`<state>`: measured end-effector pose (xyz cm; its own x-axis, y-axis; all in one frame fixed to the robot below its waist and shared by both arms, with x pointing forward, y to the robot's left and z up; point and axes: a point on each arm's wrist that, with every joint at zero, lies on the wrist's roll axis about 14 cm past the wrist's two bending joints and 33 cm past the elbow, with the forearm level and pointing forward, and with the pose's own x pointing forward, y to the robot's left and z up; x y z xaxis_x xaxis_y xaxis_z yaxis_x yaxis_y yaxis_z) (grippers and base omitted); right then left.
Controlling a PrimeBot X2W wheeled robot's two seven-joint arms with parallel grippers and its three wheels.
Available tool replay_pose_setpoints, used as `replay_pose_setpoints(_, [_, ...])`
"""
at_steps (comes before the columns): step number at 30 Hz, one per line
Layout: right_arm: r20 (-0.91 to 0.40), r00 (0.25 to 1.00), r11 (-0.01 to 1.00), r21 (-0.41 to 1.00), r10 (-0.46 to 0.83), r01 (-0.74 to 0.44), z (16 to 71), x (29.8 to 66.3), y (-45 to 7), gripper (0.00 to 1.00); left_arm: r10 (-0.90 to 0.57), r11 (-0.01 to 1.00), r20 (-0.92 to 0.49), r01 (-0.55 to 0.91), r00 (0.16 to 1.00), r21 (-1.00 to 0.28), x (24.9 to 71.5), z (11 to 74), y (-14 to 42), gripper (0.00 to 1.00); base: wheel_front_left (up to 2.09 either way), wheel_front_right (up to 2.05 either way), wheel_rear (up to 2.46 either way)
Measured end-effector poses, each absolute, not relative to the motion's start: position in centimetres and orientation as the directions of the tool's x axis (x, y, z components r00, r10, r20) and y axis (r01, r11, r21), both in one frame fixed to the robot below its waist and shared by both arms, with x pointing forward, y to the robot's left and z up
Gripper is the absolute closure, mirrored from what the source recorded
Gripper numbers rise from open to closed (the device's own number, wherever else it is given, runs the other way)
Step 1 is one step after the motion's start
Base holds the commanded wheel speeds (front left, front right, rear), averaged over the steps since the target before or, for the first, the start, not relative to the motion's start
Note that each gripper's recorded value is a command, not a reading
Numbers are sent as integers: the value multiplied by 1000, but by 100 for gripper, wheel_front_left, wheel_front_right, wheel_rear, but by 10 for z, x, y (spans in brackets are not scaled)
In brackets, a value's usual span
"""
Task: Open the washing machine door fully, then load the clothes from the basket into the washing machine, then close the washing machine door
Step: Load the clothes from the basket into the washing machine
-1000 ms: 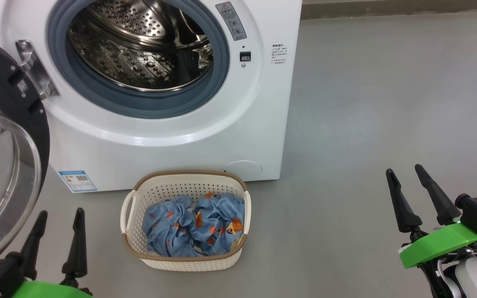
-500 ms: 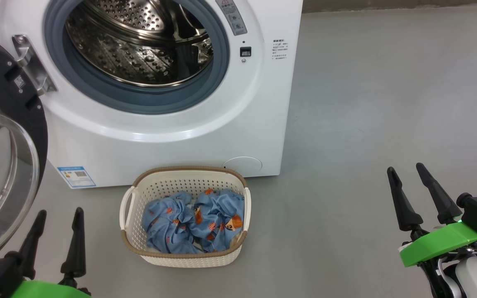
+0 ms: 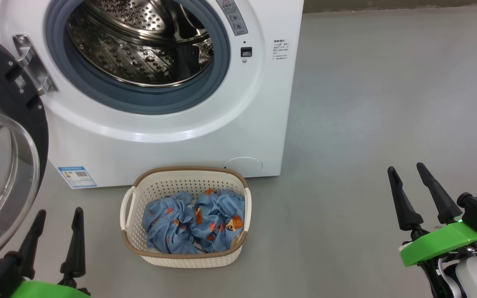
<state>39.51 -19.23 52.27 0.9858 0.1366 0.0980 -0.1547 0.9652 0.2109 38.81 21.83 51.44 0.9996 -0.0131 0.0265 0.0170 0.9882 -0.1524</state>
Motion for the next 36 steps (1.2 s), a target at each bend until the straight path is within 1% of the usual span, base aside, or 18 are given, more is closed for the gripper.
replay_pose_setpoints(8, [100,985,965,211,139,-158,524,396,-191,0,-11,988,27,15,1000,-152,387,515,219,0,90,-90,0])
replay_pose_setpoints(19, [92,985,964,212,145,-162,520,398,-189,0,-5,988,20,8,1000,-153,387,512,221,0,192,-192,0])
replay_pose_setpoints(25, [90,985,963,213,147,-164,520,399,-188,0,-3,988,17,6,1000,-156,388,511,222,0,145,-145,0])
replay_pose_setpoints(30, [89,985,963,214,148,-165,519,400,-188,0,0,987,22,3,1000,-163,388,511,222,0,59,-59,0])
replay_pose_setpoints(36, [91,985,962,216,150,-166,520,399,-187,0,0,987,22,4,1000,-163,388,512,222,0,4,-4,0])
